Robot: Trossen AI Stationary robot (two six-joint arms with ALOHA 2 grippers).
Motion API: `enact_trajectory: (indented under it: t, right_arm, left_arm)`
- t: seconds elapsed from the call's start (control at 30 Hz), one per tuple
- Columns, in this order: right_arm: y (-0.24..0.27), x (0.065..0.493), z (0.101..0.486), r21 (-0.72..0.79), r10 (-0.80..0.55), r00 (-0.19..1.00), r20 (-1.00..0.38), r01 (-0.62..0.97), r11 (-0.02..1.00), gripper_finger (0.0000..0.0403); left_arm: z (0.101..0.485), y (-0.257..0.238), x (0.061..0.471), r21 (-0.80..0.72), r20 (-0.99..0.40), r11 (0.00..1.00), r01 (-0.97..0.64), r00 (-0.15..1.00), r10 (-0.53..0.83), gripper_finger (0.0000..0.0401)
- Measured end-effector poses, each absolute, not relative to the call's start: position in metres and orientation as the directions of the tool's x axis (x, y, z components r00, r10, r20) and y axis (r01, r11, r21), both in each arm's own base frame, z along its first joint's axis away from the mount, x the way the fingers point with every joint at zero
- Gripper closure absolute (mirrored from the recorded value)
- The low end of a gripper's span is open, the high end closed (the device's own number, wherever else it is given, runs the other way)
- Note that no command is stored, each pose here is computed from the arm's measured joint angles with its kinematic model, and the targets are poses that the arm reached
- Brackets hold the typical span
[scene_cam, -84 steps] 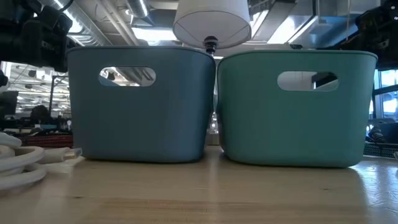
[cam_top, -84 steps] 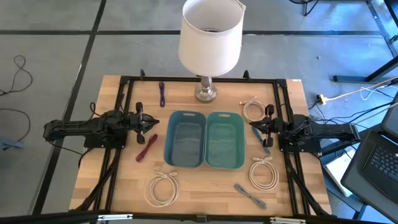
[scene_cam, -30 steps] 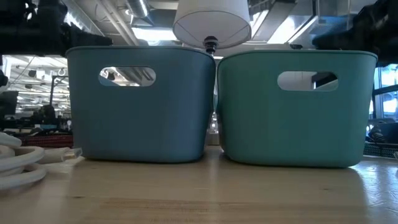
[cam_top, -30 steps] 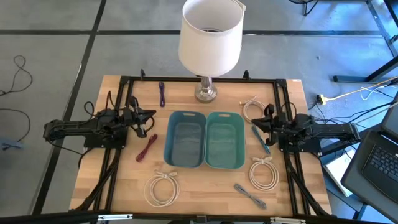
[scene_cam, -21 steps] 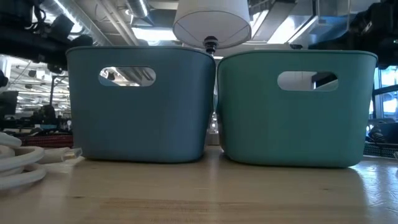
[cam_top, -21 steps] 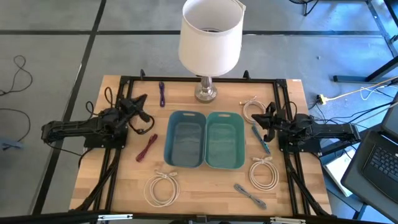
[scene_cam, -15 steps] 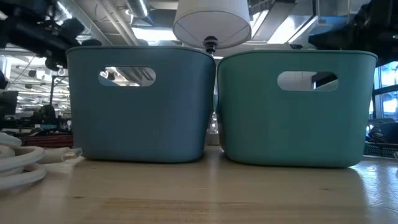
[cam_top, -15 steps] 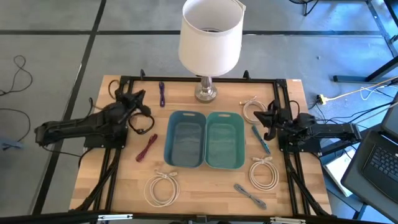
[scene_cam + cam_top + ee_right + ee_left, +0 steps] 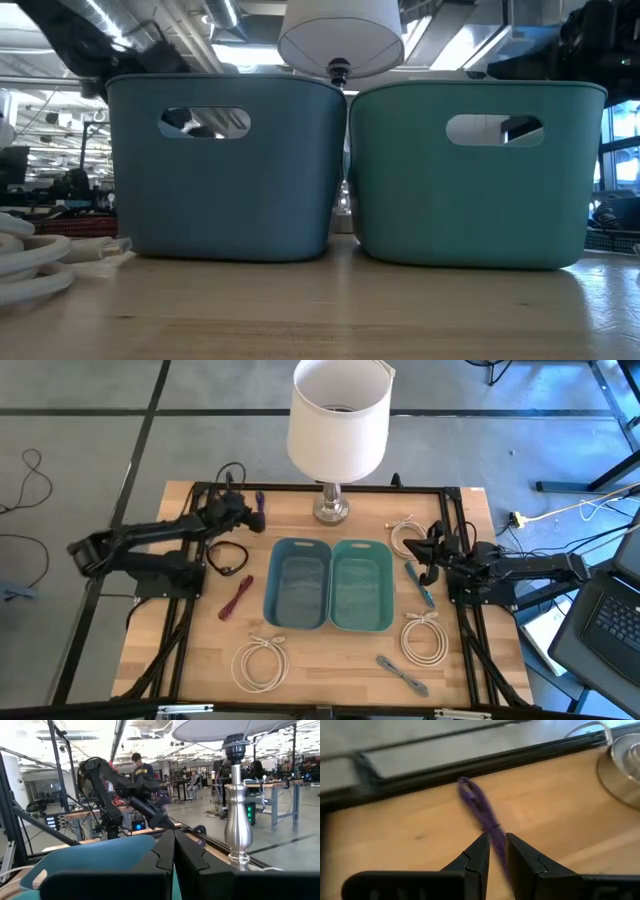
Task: Pick and place items into bin
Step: Put the purple patterned USB cable into the lue bin
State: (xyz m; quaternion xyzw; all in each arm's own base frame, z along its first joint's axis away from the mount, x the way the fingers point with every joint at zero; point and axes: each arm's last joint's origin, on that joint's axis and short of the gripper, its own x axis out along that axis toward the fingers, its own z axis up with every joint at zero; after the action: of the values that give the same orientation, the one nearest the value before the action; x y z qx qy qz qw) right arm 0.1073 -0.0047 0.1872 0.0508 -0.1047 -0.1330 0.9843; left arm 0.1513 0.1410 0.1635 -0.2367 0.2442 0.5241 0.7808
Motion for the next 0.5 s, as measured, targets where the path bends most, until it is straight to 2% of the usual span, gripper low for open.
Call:
enact_trajectory:
  t: [0.13, 0.3, 0.4, 0.5]
  right_arm:
    - [-0.005, 0.111, 0.187, 0.127, -0.272, 0.943, 0.191, 0.251, 0.959, 0.0393]
    - [-0.004, 0.116, 0.185, 0.119, -0.272, 0.947, 0.170, 0.255, 0.960, 0.0393]
    - [-0.004, 0.119, 0.182, 0.136, -0.272, 0.953, 0.135, 0.254, 0.958, 0.0393]
    - [-0.004, 0.121, 0.178, 0.157, -0.271, 0.957, 0.102, 0.254, 0.954, 0.0393]
  left_arm:
    - [0.154, 0.163, 0.160, -0.158, -0.669, 0.369, -0.916, 0.374, 0.642, 0.0344]
    - [0.150, 0.183, 0.169, -0.095, -0.737, 0.400, -0.912, 0.335, 0.588, 0.0341]
    - [0.150, 0.190, 0.172, -0.057, -0.775, 0.418, -0.907, 0.305, 0.554, 0.0319]
    - [0.155, 0.196, 0.172, -0.050, -0.795, 0.396, -0.917, 0.277, 0.540, 0.0281]
